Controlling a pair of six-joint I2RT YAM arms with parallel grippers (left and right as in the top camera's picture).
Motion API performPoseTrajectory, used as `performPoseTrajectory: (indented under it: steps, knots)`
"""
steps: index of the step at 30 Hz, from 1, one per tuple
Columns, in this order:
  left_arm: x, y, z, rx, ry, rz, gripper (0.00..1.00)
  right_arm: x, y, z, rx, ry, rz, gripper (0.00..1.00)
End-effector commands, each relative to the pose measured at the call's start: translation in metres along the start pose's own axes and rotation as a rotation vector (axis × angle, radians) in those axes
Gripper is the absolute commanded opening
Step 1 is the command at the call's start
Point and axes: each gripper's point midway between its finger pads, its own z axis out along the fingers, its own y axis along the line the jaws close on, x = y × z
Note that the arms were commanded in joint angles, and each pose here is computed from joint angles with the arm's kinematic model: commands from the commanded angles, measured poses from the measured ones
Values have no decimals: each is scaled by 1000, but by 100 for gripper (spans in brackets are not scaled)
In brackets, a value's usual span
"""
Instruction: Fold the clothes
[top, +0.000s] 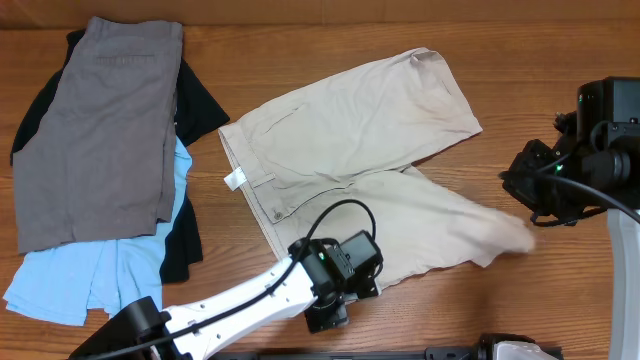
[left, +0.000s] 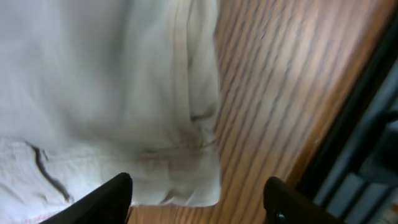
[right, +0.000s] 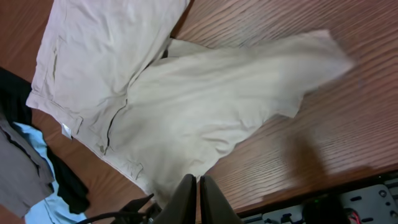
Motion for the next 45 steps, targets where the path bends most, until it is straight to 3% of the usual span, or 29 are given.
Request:
performPoseTrajectory:
  steps: [1,11,19,34,37,38,39,40,45]
  knots:
    - [17,12,11,-76,59,-48,72,-3,-1,-1,6,-17,-4,8]
    - [0,16,24,-90,-43,-96,68,-3,-1,-1,6,-16,-3,8]
    - [16,10,33,-72,-7,-268,63,-3,-1,-1,5,-19,0,8]
    - [21,-1,48,-19,-19,-259,60,-5,0,-1,1,-26,-2,8]
    - [22,-1,48,-19,-19,-259,45,-5,0,-1,1,-27,-2,8]
    - [22,-1,48,-18,-19,-259,32,-5,0,-1,1,-27,-2,8]
    - [22,-1,48,-19,-19,-259,12,-5,0,-1,0,-26,-2,8]
    - [21,-1,48,-19,-20,-259,4,-5,0,-1,0,-26,-2,8]
    - [20,1,46,-27,-18,-262,4,-4,0,-1,2,-22,-1,9]
